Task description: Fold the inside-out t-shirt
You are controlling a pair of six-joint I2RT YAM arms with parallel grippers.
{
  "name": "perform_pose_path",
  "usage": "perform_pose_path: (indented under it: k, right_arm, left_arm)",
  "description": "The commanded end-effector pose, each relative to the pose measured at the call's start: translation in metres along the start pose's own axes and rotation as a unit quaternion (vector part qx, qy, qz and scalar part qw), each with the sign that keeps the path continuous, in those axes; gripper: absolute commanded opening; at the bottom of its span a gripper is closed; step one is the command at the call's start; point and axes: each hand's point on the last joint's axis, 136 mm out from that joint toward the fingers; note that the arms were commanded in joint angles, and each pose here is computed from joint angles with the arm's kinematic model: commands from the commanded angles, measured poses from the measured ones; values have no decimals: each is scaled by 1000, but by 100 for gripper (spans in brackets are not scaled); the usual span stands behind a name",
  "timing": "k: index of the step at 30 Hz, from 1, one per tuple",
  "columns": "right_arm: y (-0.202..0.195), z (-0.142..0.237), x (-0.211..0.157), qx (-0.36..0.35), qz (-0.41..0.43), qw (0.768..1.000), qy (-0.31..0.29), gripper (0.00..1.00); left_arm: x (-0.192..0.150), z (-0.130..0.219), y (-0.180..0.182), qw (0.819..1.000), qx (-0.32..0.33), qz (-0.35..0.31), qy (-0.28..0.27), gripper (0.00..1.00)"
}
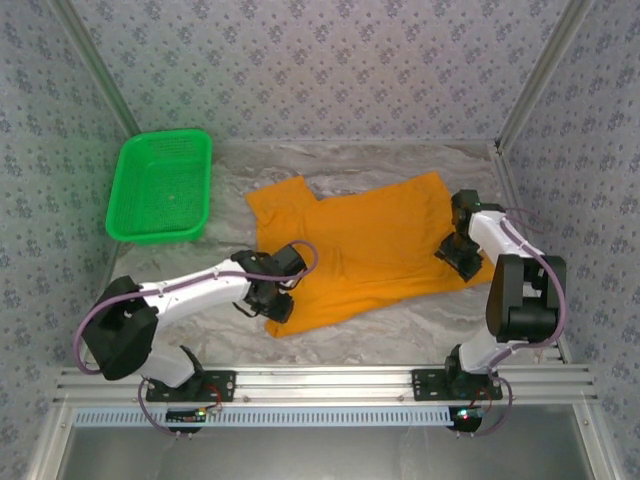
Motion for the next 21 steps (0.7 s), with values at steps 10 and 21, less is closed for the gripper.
perform_pose_path:
  k: [10,21]
  right_arm:
    - [22,-34,-28,-8,51,999,11,23]
    - [-4,-38,-147,-52,38,993,96,25]
  left_arm:
    - [-7,-39,-19,986,-28,166,1,34]
    - [-23,-2,105,948,86,290,-98,33]
Point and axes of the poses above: each hand's point on the last joint's axis, 136 mm out from that joint toward the fingers, its own z axis back along the fingers, its own y axis along the line the jaws close on, x = y × z, and after that the axes turned 9 degrees about z, right-handed
